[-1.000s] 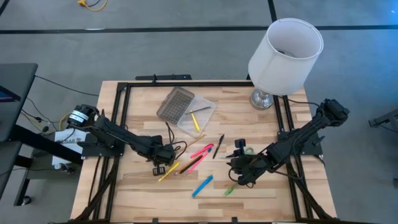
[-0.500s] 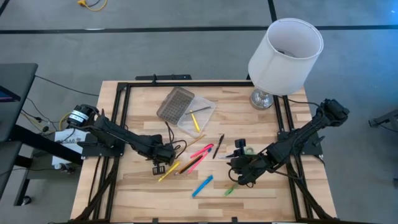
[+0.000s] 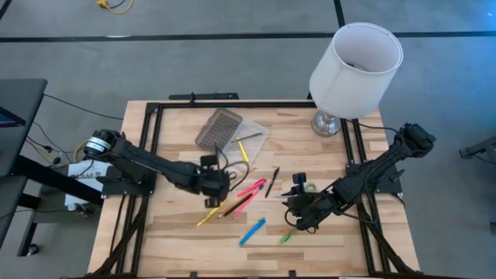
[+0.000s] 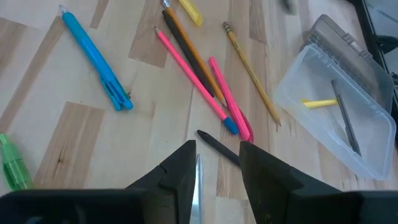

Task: Pick & place school supplies into a supply box
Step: Put the black pen into the supply box

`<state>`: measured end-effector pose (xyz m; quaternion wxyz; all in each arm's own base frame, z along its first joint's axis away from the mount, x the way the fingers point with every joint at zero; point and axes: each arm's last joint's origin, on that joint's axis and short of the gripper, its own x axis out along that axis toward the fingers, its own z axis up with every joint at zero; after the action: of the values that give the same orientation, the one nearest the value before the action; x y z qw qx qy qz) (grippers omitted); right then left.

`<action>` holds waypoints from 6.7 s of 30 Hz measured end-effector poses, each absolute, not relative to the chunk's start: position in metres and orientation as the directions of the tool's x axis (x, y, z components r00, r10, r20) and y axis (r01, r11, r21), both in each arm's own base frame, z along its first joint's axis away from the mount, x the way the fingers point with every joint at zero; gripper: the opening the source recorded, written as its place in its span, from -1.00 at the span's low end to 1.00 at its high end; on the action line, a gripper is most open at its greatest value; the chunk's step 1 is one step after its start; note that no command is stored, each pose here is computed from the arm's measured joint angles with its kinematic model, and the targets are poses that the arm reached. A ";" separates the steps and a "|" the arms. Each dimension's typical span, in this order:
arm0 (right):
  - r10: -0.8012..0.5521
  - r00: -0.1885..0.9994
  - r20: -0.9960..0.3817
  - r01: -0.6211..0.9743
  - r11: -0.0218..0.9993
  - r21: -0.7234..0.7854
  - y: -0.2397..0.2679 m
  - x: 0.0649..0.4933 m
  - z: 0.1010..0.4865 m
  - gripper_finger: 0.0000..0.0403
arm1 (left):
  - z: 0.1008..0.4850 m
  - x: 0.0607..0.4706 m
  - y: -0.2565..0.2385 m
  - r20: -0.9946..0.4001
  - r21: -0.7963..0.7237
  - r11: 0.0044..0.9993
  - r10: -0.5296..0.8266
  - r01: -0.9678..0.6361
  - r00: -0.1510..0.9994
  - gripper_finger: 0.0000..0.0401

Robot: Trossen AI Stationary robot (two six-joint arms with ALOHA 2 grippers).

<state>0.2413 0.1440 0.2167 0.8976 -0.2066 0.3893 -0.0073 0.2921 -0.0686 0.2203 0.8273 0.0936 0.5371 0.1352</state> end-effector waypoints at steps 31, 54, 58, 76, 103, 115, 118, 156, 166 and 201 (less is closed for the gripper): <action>-0.189 0.681 -0.708 -0.155 0.907 -0.391 0.143 0.240 0.215 -0.41 | 0.185 0.364 0.117 -0.770 0.031 0.935 0.247 -0.352 0.589 -0.85; -0.209 0.599 -0.773 -0.074 0.947 -0.313 0.114 0.250 0.211 -0.41 | 0.184 0.363 0.102 -0.806 0.121 0.959 0.245 -0.255 0.539 -0.24; -0.198 0.616 -0.762 -0.094 0.942 -0.321 0.112 0.258 0.208 -0.41 | 0.187 0.363 0.082 -0.850 0.123 0.976 0.196 -0.177 0.489 -0.25; -0.275 0.437 -0.856 -0.228 0.887 -0.401 0.082 0.294 0.142 -0.41 | 0.201 0.318 -0.049 -0.918 0.255 0.966 0.258 -0.050 0.301 -0.29; -0.085 0.390 -0.917 -0.517 0.804 -0.294 0.031 0.314 0.126 -0.41 | 0.194 0.243 -0.136 -0.775 0.476 0.813 0.568 -0.336 0.277 -0.29; -0.077 0.370 -0.926 -0.490 0.831 -0.265 0.031 0.315 0.120 -0.56 | 0.195 0.233 -0.143 -0.741 0.488 0.778 0.609 -0.397 0.282 -0.29; -0.031 0.351 -0.936 -0.468 0.860 -0.204 0.029 0.313 0.119 -0.71 | 0.195 0.231 -0.143 -0.739 0.489 0.775 0.612 -0.399 0.282 -0.29; 0.042 0.189 -0.981 -0.012 0.999 0.041 0.010 0.299 0.118 -0.79 | 0.196 0.229 -0.149 -0.722 0.487 0.774 0.617 -0.403 0.312 -0.29; 0.036 0.193 -0.980 -0.088 0.996 0.020 0.010 0.300 0.119 -0.93 | 0.196 0.229 -0.148 -0.706 0.496 0.767 0.629 -0.406 0.324 -0.29; 0.027 0.190 -0.981 -0.158 0.987 -0.003 0.014 0.303 0.121 -0.83 | 0.196 0.229 -0.148 -0.706 0.500 0.767 0.630 -0.402 0.324 -0.29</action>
<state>0.3027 0.0138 0.1211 0.7696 -0.0517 0.6336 0.0602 0.2289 -0.1482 0.1963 0.8052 0.1174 0.4852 0.3202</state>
